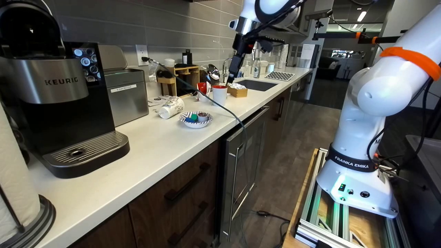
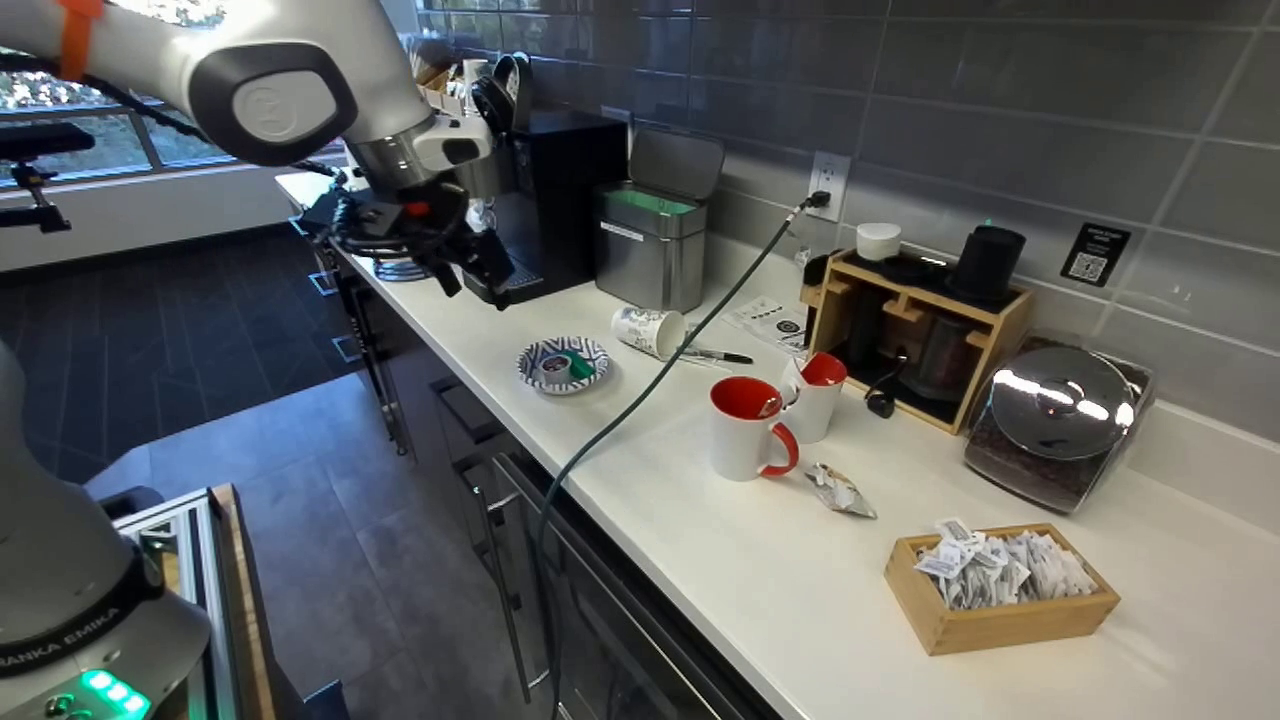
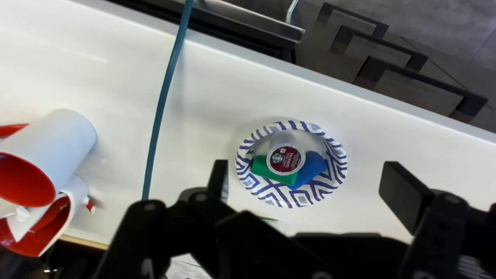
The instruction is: Put the coffee pod in the coffeemaker.
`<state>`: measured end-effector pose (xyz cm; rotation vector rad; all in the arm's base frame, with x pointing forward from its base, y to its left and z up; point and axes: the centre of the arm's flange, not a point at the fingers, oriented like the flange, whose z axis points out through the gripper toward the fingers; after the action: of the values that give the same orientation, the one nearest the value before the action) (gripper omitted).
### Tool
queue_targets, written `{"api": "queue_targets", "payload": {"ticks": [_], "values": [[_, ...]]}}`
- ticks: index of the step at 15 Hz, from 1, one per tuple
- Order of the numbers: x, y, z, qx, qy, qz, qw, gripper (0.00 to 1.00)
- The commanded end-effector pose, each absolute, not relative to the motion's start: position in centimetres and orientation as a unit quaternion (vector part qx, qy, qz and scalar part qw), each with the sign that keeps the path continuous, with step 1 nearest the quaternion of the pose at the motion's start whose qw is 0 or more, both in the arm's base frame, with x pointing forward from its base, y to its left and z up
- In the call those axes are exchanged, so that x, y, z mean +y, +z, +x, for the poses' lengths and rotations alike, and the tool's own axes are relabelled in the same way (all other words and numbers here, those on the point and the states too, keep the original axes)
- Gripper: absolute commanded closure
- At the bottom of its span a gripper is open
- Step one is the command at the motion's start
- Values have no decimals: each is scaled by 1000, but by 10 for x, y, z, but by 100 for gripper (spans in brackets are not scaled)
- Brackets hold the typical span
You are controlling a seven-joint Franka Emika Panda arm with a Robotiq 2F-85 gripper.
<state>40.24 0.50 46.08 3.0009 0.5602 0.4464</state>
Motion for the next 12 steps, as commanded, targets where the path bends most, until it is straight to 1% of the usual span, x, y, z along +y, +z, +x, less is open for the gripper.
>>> {"api": "queue_targets", "payload": {"ticks": [1,5,8,11,12], "values": [[14,429,481,249,99,963,31,0],[22,386,517,268,45,962,40,0],[27,360,534,270,35,961,43,0],[30,350,543,275,38,960,31,0],[34,358,541,296,26,955,-1,0]]}}
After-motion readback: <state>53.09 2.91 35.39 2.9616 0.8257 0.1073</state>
